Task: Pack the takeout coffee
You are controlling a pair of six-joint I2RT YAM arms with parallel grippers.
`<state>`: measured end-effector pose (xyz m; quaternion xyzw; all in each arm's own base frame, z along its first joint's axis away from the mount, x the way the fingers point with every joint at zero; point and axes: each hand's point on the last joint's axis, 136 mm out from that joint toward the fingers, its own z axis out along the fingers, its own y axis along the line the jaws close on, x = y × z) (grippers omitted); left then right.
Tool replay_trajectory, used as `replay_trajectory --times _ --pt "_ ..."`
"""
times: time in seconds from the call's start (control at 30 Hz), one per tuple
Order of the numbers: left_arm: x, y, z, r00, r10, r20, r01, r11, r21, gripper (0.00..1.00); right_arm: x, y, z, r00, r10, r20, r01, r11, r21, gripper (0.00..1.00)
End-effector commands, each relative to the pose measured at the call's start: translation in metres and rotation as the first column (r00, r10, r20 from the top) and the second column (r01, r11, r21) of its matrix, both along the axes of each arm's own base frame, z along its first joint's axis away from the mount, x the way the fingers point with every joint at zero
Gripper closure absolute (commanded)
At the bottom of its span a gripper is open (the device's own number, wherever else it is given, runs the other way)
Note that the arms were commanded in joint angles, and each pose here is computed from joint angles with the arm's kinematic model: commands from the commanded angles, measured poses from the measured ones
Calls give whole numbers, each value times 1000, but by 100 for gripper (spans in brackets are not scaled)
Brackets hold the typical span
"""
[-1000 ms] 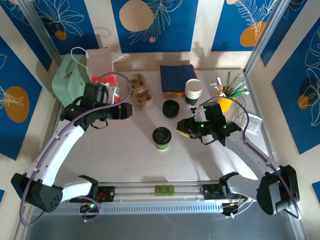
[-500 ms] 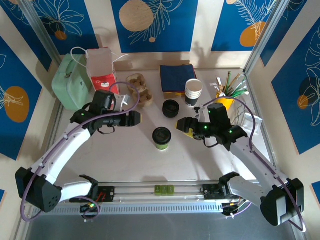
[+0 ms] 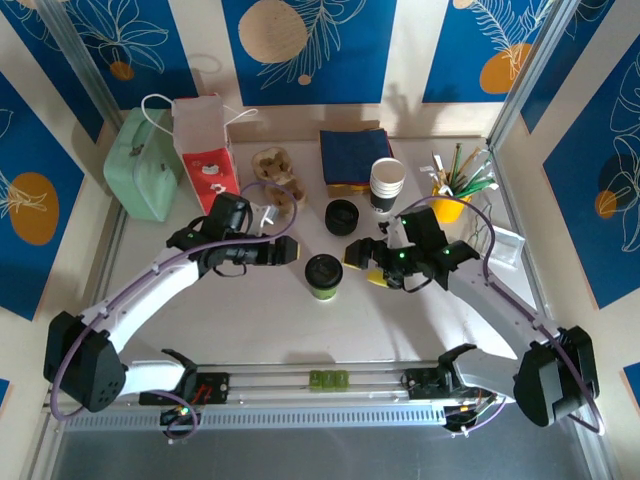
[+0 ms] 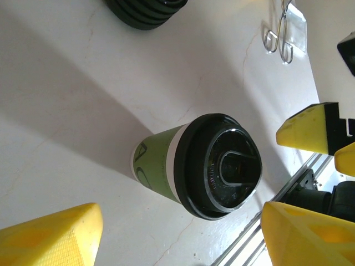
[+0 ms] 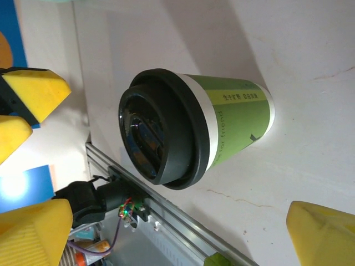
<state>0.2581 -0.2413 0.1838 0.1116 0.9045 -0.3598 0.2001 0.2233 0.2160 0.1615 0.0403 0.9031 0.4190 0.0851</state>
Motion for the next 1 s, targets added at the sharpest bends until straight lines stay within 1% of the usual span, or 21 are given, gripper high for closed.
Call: replay_trajectory --times 0.0,0.17,0.4,0.6,0.97 --pt "-3 -11 -2 999 -44 0 44 998 -41 25 1 6 3 999 42 16 -41 998 -56 1" --pt "-7 -17 -9 996 -83 -9 83 995 -50 24 6 17 -1 997 72 14 -71 994 -83 1" --pt "-13 -26 -19 991 -129 -24 128 990 -53 23 15 19 -8 998 64 9 -63 992 -114 0" --pt "-13 -32 -31 987 -150 -50 148 988 -49 24 20 19 -12 998 60 8 -59 990 -129 3" --pt "-12 -40 -35 982 -180 -56 177 983 -51 25 24 23 -16 997 72 3 -71 989 -128 8"
